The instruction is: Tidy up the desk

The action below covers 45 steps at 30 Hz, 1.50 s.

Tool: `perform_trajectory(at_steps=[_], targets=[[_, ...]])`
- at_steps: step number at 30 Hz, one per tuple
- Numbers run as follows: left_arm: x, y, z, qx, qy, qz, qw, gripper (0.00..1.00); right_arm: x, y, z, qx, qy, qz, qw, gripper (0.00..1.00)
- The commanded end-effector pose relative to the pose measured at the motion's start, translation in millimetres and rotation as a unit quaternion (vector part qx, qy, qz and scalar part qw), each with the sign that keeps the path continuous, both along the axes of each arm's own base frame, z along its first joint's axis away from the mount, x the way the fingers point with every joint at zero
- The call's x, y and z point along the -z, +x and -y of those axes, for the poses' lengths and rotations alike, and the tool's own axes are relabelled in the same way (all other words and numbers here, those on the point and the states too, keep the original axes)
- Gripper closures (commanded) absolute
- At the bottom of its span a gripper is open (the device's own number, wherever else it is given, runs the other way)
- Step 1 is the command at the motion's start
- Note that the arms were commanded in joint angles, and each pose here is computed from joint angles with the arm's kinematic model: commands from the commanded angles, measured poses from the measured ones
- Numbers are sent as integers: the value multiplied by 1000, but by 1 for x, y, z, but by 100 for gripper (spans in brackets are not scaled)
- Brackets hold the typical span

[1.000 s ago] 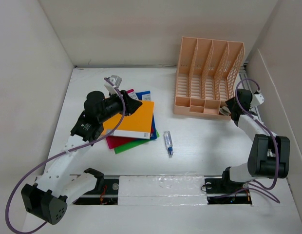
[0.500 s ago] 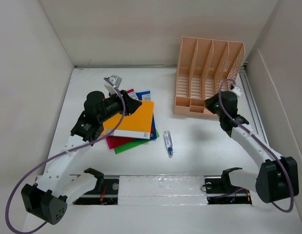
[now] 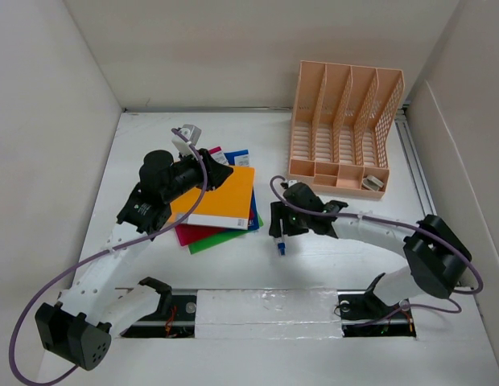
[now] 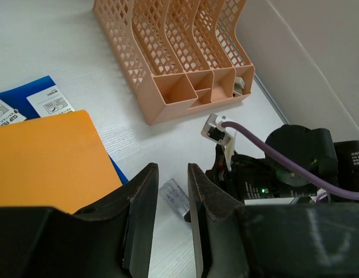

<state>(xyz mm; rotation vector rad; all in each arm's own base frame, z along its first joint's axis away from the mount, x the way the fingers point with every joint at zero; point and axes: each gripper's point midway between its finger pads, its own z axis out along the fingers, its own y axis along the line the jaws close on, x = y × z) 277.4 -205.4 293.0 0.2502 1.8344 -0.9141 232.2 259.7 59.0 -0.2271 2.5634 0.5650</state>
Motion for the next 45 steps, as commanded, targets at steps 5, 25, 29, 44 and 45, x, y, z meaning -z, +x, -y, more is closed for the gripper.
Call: perform_trajectory(at_steps=[5,25,29,44,45], targets=[[-16,0,2,8,-7,26,1000,77,-1,32,-9,36,-14,43,998,32],[-12,3,1,3,0,23,1000,76,3,12,21,70,-60,33,995,27],[-11,2,3,8,-1,21,1000,76,-7,-19,17,48,-14,5,999,22],[-12,1,4,11,-3,22,1000,76,27,-56,23,69,-36,-51,996,51],[-12,1,4,11,-4,21,1000,77,29,-56,25,75,-38,-53,995,53]])
